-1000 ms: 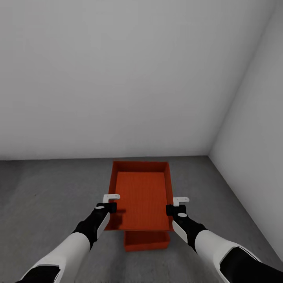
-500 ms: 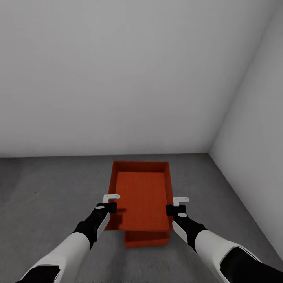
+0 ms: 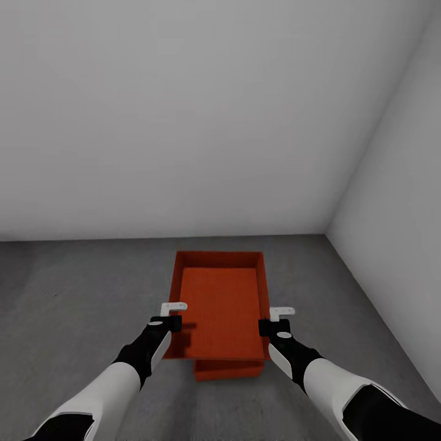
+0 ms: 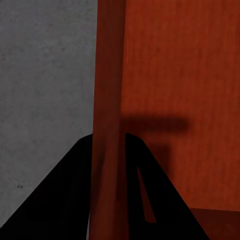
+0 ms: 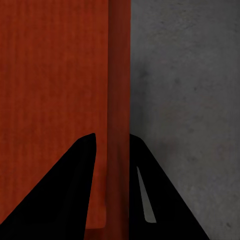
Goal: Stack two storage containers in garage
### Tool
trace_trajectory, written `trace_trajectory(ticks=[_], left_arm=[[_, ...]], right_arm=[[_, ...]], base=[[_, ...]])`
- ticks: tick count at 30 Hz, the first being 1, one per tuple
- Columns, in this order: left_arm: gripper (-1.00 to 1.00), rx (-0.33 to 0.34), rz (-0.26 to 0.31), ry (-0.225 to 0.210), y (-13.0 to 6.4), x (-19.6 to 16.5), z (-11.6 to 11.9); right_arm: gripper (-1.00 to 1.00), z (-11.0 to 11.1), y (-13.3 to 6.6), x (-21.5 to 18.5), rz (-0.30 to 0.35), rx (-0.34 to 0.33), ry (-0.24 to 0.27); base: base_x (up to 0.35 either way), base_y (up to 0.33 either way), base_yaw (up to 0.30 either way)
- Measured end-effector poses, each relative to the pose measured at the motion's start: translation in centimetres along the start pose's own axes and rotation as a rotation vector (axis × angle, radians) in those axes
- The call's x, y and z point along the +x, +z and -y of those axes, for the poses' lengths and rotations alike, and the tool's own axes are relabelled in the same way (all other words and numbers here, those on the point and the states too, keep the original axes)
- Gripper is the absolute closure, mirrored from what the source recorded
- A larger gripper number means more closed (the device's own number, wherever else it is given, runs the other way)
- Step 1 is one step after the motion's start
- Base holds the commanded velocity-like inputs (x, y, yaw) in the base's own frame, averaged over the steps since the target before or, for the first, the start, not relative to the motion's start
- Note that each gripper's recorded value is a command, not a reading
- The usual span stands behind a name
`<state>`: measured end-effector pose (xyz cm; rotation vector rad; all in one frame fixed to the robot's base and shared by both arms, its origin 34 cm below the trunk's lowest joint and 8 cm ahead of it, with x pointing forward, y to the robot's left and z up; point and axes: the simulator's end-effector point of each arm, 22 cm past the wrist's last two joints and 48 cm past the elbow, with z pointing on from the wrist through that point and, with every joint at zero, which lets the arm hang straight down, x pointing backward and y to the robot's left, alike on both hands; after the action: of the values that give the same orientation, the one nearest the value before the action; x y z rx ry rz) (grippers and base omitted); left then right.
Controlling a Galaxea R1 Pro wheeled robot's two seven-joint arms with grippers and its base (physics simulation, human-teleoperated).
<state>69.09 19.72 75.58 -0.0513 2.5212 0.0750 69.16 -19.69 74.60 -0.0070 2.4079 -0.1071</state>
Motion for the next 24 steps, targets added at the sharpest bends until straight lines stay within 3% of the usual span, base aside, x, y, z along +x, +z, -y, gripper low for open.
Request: trace_trajectory(ticks=[24], left_arm=[[1.00,-0.001,-0.036,0.004,1.2,2.0,0.0]], right_arm=[[1.00,-0.1,1.0,2.2,-0.036,-0.001,-0.001]], base=[[0.000,0.000,0.000]])
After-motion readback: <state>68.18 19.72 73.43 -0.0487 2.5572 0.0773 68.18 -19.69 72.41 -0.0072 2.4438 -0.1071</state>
